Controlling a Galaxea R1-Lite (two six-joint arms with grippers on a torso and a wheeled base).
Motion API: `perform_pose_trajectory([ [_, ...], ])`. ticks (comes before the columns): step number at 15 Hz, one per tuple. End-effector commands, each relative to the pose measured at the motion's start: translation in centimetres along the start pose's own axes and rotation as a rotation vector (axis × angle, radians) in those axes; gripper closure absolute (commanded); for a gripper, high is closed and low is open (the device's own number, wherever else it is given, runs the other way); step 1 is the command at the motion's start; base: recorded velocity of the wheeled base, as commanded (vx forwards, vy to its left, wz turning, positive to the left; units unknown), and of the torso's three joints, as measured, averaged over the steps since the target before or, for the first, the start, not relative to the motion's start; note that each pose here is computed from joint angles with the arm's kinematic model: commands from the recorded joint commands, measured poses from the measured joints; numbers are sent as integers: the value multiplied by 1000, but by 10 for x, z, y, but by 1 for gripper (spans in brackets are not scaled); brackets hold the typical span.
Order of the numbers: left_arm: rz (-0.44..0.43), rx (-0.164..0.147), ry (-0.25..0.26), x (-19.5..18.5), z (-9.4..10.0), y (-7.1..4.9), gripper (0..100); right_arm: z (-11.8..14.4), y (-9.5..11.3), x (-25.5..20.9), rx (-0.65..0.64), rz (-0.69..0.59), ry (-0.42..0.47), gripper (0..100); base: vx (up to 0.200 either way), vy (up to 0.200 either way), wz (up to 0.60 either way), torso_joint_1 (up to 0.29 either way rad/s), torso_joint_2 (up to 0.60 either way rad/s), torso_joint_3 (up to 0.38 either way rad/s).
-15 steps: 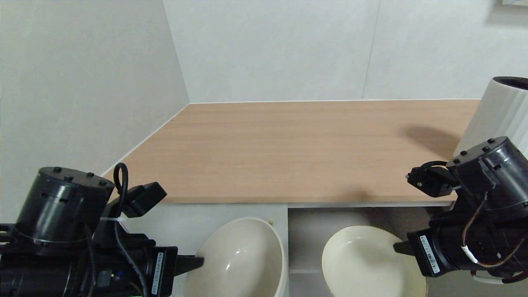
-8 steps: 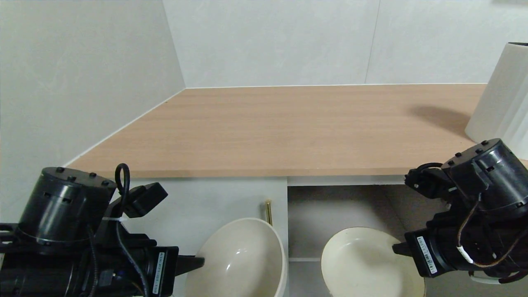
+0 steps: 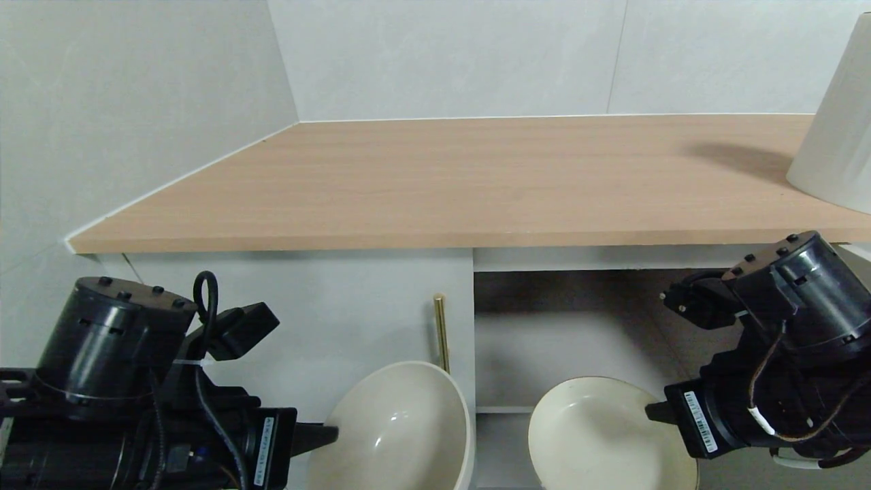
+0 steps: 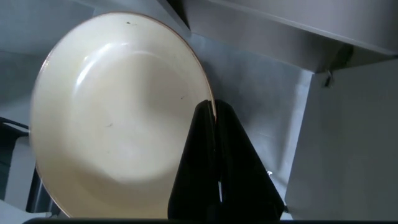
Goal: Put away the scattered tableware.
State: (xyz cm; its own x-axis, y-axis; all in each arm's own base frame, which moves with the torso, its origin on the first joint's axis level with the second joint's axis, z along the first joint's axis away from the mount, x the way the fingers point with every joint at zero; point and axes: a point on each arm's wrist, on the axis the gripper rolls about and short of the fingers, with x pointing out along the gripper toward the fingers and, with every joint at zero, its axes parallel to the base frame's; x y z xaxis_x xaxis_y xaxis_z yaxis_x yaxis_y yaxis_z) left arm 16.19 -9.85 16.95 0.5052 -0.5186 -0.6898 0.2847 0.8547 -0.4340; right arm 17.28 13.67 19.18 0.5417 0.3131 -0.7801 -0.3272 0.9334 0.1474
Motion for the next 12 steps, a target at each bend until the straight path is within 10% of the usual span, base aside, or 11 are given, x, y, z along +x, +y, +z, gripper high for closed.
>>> perform_pose_trajectory([
  [1,1,-1,2,0,0,0,100,0,0,1,-1,-1,4,100,0,0,0,-12,51,41],
  [12,0,0,2,1,0,0,100,-2,-12,111,46,-126,200,100,0,0,0,0,0,0],
])
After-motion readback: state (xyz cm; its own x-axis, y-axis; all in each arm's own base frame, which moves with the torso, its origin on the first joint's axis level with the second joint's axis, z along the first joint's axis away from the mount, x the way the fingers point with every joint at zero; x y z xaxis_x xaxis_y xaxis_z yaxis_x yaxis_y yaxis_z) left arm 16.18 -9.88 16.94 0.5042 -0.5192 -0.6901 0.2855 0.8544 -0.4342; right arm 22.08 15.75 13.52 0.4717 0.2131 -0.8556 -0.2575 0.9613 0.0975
